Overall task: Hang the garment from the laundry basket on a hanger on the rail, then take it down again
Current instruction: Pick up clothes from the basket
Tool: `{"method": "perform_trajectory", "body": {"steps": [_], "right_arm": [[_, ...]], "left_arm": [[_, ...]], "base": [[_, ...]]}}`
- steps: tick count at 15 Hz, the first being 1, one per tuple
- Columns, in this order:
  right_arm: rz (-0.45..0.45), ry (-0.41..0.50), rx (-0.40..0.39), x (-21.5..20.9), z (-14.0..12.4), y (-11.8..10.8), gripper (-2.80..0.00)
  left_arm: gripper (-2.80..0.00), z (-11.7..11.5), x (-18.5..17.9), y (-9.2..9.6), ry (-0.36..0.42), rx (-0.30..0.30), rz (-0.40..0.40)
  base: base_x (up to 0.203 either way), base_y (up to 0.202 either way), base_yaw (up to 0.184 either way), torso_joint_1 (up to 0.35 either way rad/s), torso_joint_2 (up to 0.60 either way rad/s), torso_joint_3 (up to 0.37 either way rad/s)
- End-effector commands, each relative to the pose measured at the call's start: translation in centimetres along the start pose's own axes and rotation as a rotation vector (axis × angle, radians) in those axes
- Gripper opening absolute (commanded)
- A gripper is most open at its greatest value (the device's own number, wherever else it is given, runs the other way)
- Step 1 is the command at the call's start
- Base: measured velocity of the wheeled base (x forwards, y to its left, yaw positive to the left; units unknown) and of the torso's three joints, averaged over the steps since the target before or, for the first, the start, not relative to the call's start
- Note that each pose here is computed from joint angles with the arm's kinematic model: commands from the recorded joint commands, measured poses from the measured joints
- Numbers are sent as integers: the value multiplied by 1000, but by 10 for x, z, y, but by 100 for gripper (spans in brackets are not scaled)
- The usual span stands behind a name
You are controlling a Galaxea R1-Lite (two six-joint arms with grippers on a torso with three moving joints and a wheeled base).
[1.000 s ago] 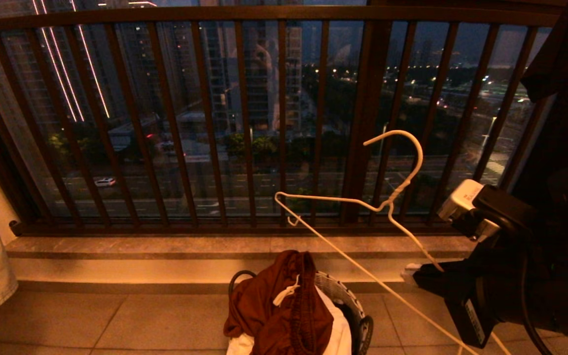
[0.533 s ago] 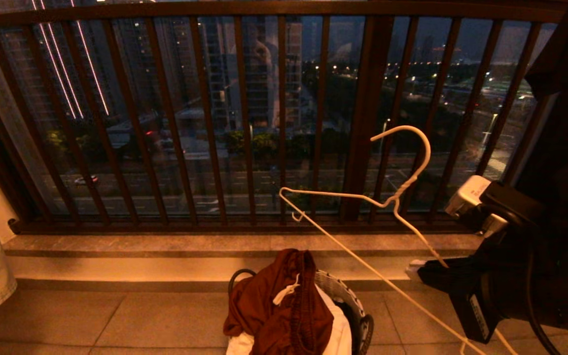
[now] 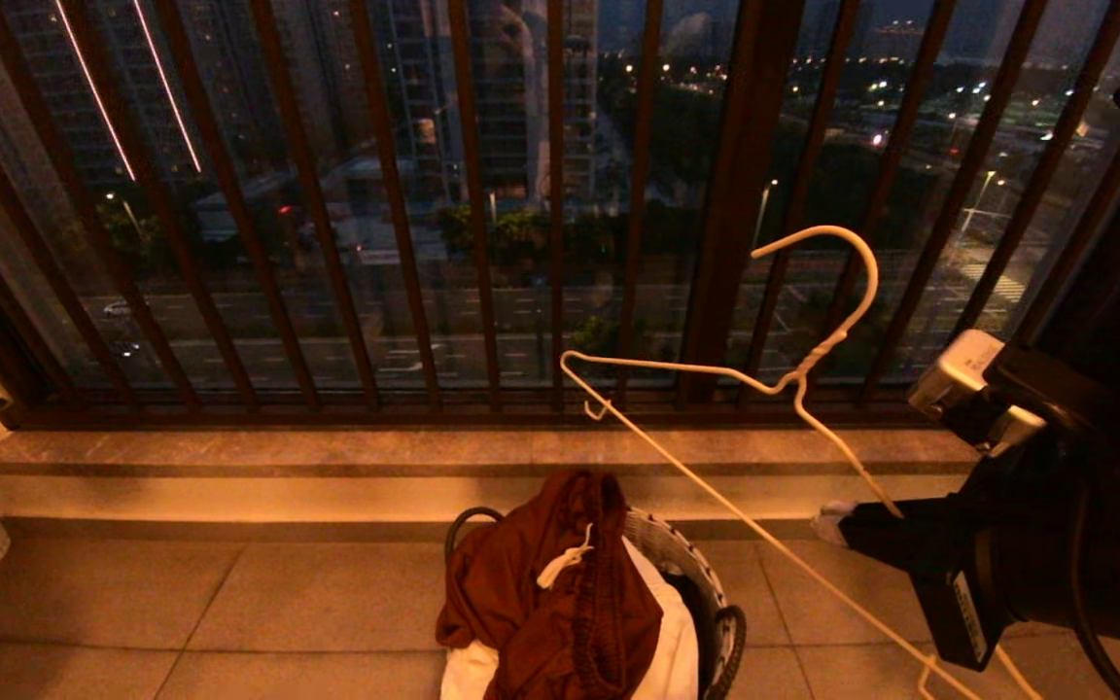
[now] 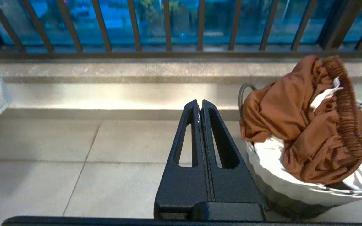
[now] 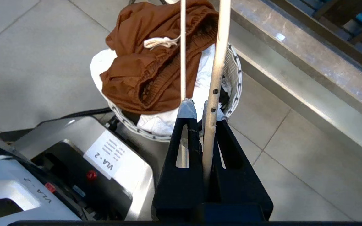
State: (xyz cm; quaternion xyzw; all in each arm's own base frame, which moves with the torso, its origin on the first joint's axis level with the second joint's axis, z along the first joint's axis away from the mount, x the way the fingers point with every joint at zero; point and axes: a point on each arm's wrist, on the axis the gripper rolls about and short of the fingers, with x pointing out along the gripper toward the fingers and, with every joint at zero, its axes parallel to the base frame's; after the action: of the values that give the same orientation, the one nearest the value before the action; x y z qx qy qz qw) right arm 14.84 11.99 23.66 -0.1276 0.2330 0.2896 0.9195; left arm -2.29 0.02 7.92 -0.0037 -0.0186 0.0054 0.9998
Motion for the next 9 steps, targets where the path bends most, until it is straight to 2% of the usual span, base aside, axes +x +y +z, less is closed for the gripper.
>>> {"method": "perform_trajectory", "body": {"steps": [1, 6, 9], "right_arm": [[-2, -21, 1, -6, 1, -1, -280], [-8, -60, 8, -16, 4, -2, -280], [-14, -113, 17, -21, 8, -4, -280]], "left_arm": [[-280, -3, 1, 0, 10, 0, 1], [-280, -3, 1, 0, 10, 0, 0], [-280, -3, 1, 0, 10, 1, 0]], "base": [[0, 0, 0, -2, 3, -199], [0, 0, 0, 6, 4, -198], [0, 0, 0, 2, 0, -200]]}}
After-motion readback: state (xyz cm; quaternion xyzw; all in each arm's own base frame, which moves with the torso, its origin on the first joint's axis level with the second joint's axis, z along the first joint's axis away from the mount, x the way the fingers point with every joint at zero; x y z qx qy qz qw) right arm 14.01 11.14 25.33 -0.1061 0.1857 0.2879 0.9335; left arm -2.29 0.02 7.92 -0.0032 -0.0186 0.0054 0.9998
